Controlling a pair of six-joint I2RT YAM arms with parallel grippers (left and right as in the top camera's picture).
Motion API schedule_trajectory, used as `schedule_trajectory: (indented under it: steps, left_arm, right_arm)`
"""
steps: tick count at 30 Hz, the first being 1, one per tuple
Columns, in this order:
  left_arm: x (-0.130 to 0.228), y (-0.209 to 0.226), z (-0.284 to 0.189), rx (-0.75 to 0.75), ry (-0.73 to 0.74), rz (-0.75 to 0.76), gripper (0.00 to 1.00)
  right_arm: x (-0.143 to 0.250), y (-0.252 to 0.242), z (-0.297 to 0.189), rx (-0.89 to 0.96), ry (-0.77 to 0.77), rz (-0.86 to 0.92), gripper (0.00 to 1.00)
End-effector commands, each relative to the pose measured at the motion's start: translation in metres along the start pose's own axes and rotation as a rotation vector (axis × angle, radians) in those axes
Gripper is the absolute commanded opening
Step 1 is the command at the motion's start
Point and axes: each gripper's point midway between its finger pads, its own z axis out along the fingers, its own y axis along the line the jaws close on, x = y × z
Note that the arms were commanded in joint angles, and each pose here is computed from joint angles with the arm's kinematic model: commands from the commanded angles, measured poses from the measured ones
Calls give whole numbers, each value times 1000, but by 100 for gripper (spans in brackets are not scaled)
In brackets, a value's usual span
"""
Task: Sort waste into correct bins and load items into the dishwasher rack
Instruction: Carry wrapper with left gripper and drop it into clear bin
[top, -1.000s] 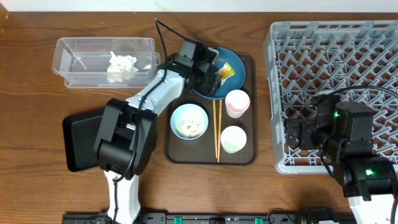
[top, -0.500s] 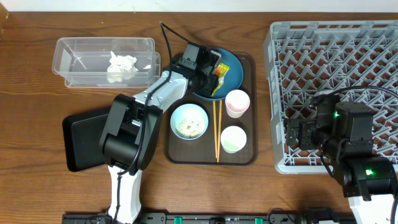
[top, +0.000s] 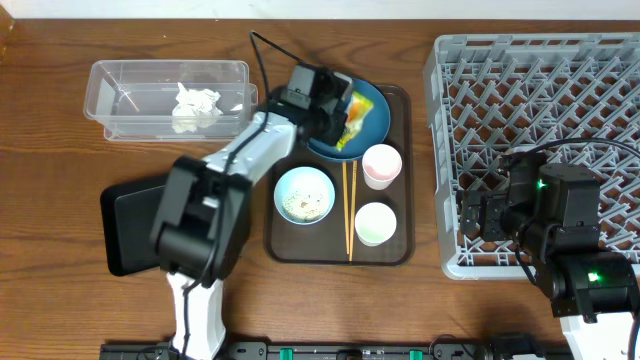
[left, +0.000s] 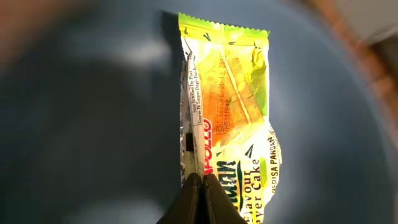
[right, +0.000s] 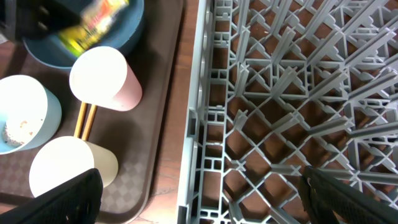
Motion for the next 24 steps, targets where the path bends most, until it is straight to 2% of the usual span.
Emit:
schedule_trajectory:
  steps: [1,7,16,19,22,24]
  left_arm:
    - [-49,8,-66,-29,-158,6,6]
    - [-75,53,-143,-124,-290,-48,6]
    - [-41,154,-183,-270,-277,-227,8]
    - [-32,172,-192,-298,-274,-264,22]
    - [-25,186,-199,-319,-272,-292,26]
    - [-20,190,-201,-325,-265,-307,37]
  right_arm:
    - [-6,-2,-7,5,-21,12,99]
    - [-6,-2,-6,5,-18,12,99]
    - [-5,-2,-6,5,-17,12,99]
    - [-5,-2,-6,5,-17,12,99]
    - [-5,-2,-6,5,-17,12,99]
    - [-5,-2,-6,5,-17,12,99]
